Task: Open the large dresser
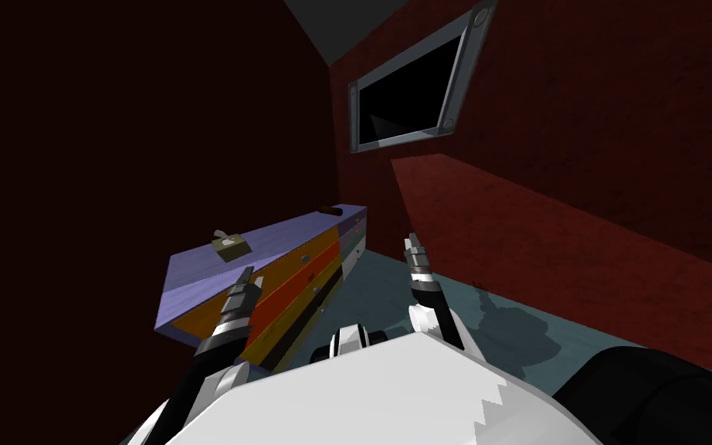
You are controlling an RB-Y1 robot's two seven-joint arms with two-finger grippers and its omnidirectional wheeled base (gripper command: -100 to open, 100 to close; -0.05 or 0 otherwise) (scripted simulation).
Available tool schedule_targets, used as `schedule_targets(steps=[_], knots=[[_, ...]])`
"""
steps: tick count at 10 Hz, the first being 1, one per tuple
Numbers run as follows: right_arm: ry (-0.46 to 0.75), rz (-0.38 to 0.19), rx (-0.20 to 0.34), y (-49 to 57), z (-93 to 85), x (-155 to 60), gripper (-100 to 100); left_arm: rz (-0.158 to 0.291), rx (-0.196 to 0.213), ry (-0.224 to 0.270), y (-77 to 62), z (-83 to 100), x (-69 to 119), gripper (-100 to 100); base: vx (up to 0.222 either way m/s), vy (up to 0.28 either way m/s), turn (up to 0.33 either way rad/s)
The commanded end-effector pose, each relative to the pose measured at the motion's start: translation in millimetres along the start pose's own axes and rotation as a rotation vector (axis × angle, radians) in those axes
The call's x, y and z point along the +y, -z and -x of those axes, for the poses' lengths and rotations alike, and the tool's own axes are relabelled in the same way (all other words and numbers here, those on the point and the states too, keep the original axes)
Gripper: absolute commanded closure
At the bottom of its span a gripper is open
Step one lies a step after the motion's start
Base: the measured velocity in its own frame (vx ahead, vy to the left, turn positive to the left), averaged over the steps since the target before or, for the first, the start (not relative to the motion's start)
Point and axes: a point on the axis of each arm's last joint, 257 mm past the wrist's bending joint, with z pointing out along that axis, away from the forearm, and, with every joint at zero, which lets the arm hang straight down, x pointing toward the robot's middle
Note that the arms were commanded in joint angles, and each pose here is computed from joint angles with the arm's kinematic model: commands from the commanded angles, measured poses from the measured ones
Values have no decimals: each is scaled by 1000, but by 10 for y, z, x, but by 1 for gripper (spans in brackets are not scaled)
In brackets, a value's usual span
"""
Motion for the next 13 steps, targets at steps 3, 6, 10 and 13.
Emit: schedule_targets(steps=[3, 6, 10, 13], knots=[[0, 0, 0, 0, 0, 0, 0, 60, -31, -13, 41, 236, 335, -100, 127, -122, 88], [0, 0, 0, 0, 0, 0, 0, 99, -60, -13, 91, 402, 541, -100, 138, -124, 81], [0, 0, 0, 0, 0, 0, 0, 159, -114, -2, 201, 647, 846, -100, 156, -150, 100], [0, 0, 0, 0, 0, 0, 0, 207, -169, 23, 330, 802, 1088, -100, 146, -171, 84]])
